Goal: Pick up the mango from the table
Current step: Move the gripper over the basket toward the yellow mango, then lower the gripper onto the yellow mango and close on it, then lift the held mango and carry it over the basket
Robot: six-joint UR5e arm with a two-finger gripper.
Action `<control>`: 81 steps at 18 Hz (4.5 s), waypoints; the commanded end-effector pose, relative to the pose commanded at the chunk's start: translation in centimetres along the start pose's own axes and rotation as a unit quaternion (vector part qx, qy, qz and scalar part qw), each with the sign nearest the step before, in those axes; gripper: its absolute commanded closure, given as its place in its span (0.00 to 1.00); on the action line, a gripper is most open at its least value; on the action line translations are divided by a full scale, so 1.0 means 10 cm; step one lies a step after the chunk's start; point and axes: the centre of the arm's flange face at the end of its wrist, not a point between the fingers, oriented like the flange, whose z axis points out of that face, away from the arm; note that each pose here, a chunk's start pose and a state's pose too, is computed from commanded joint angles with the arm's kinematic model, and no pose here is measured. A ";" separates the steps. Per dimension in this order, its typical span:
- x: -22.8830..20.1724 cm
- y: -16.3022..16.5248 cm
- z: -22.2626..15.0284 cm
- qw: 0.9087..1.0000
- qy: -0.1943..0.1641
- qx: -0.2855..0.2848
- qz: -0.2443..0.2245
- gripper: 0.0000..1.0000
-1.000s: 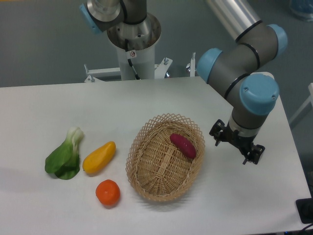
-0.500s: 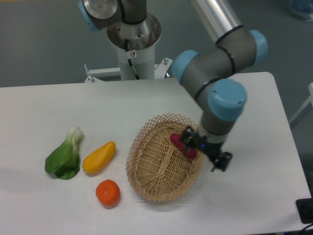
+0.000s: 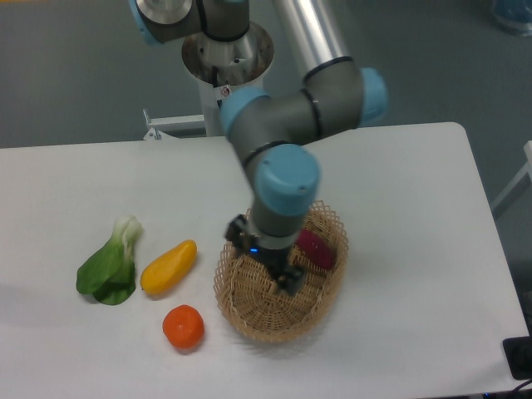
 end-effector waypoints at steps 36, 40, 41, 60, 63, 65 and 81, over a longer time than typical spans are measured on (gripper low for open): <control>0.81 -0.33 0.97 0.999 -0.016 -0.030 0.023 0.00; 0.88 -0.28 1.05 0.999 -0.009 -0.037 0.023 0.00; 0.88 -0.27 1.07 0.999 -0.010 -0.042 0.023 0.00; 0.91 -0.35 1.07 0.998 -0.034 -0.049 0.018 0.75; 0.92 -0.36 0.99 0.998 -0.037 -0.042 0.011 0.76; 0.90 -0.38 0.93 0.998 -0.042 -0.038 0.010 0.76; 0.31 0.03 -0.02 0.994 -0.091 -0.005 -0.060 0.75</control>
